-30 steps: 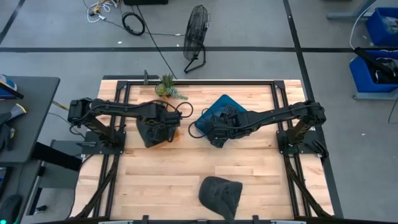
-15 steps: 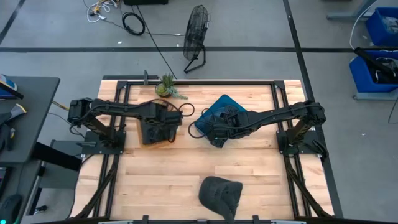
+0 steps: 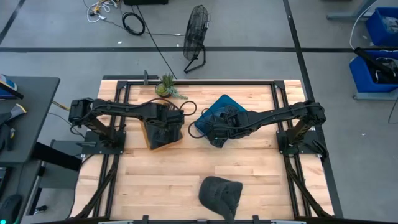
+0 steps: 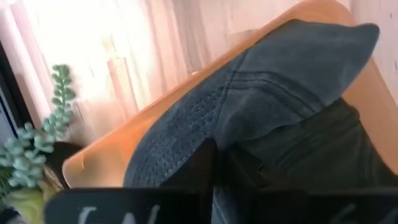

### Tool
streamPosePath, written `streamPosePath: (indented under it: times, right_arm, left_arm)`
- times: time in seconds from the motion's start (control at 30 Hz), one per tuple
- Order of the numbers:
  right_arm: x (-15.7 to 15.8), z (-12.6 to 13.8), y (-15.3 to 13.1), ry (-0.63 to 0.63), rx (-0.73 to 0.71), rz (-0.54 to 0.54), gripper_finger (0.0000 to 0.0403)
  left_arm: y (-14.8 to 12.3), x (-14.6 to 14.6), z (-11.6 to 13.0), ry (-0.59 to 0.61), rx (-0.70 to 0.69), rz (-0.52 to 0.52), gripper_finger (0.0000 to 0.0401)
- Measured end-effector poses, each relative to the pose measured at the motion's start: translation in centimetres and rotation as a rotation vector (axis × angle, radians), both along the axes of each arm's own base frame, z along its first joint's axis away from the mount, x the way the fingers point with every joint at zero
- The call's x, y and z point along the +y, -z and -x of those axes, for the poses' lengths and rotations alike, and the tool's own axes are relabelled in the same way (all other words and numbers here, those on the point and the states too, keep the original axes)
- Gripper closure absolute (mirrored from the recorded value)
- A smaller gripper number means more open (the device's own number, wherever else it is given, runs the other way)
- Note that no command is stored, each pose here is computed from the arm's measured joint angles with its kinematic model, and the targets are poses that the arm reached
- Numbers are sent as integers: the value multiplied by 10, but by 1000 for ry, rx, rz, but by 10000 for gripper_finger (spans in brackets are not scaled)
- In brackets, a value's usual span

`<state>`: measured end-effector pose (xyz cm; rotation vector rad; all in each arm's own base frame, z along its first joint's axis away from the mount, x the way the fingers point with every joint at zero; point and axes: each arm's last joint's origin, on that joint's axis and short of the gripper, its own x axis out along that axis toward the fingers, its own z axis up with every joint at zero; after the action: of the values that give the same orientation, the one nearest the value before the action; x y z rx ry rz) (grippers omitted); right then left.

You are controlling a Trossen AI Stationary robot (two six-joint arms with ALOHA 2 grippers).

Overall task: Pick & Place hat
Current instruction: Put the left black cap into the orange bin

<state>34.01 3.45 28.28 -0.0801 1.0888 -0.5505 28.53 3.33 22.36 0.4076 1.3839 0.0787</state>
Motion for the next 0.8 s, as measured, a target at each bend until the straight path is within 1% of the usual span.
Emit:
streamPosePath:
  times: [0.07, 0.17, 0.23, 0.3, 0.37, 0.47, 0.53, 0.67, 0.8]
  right_arm:
    - [0, 0, 0, 0, 0, 0, 234]
    - [0, 0, 0, 0, -1, 0, 234]
    - [0, 0, 0, 0, -1, 0, 234]
    - [0, 0, 0, 0, 0, 0, 234]
    - [0, 0, 0, -13, 9, 6, 234]
    - [0, 0, 0, -61, 32, 26, 234]
    - [-1, 0, 0, -70, 38, 25, 234]
    - [0, 0, 1, -62, 34, -31, 234]
    - [3, 3, 3, -64, 62, -111, 234]
  left_arm:
    - [0, 0, 0, -30, -6, 6, 355]
    - [0, 0, 1, -37, -2, -4, 327]
    - [0, 2, 1, -49, 2, -56, 306]
    - [-1, 4, 1, -68, 6, -132, 291]
    - [-3, 5, 3, -75, 28, -166, 281]
    - [-11, 3, 3, -101, 29, -159, 276]
    - [-20, 1, 5, -114, 15, -145, 278]
    - [-36, 0, 14, -114, -26, -135, 285]
    - [-44, 0, 28, -161, 8, -178, 286]
